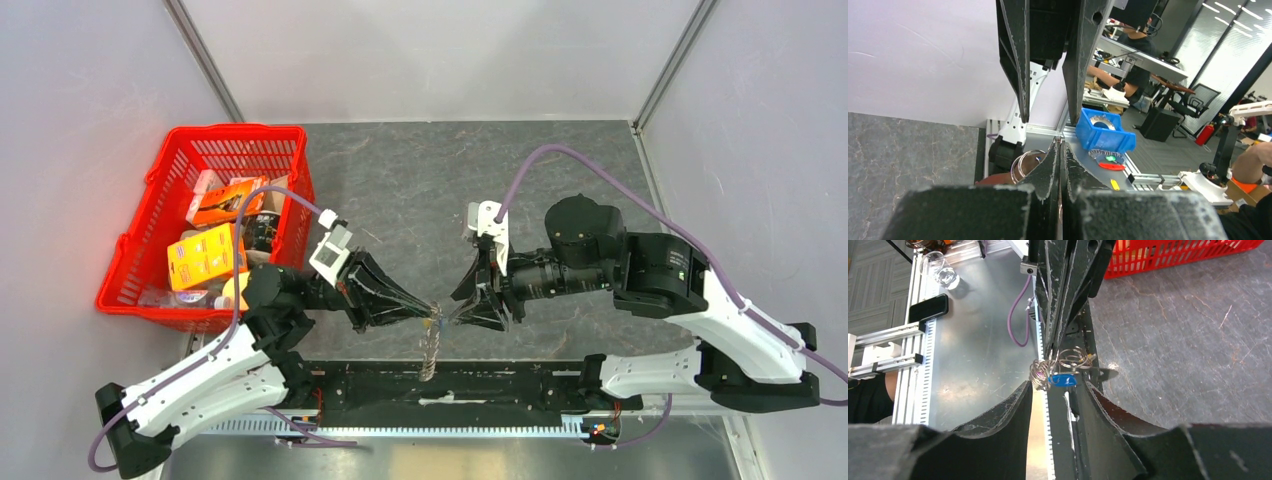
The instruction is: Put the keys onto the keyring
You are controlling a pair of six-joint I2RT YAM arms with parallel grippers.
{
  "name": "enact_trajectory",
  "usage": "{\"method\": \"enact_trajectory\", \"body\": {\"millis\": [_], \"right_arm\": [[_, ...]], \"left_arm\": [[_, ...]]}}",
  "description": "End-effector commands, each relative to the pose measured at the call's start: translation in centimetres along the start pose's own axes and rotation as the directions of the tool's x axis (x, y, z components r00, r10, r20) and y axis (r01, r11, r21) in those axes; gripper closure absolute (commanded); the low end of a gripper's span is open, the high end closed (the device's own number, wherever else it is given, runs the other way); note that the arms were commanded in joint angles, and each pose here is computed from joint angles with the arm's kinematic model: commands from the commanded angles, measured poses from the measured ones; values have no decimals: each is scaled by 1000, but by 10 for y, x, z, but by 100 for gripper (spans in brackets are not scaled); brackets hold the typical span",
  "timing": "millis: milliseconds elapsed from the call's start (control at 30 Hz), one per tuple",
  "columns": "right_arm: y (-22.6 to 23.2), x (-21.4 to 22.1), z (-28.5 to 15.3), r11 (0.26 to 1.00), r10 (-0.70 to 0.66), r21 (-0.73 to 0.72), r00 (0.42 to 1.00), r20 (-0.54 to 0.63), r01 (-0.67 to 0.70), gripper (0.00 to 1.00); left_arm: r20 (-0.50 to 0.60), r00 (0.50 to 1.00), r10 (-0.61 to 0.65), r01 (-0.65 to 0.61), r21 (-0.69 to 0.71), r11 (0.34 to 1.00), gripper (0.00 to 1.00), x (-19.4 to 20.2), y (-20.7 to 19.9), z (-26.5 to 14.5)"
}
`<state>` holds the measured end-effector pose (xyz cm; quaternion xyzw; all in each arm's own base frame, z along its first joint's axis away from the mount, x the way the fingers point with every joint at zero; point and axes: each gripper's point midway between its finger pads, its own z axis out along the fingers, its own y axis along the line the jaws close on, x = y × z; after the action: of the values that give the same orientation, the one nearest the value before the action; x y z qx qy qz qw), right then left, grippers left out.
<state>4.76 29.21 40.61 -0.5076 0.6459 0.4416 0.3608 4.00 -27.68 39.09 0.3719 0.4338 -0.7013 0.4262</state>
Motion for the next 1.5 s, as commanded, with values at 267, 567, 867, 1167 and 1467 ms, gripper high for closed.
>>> {"method": "enact_trajectory", "body": {"millis": [267,567,867,1167,1467], "right_arm": [[-4,-7,5,998,-70,5,997,35,70,54],[-13,-5,12,994,-105,36,994,17,104,57],[-27,-13,-5,973,-197,137,978,60,188,57],[-34,-24,-2,950,-281,165,958,66,267,56],[-28,-22,1,915,-395,92,919,12,392,49]], "left_arm": [[158,987,-16,19,-19,1000,98,-26,-2,-1],[232,972,-45,58,-50,997,98,-37,1,-4],[329,942,-67,111,-115,987,98,-44,13,-14],[433,901,-32,85,-104,991,98,-53,13,-24],[438,898,33,-27,-20,999,98,-49,3,-19]]}}
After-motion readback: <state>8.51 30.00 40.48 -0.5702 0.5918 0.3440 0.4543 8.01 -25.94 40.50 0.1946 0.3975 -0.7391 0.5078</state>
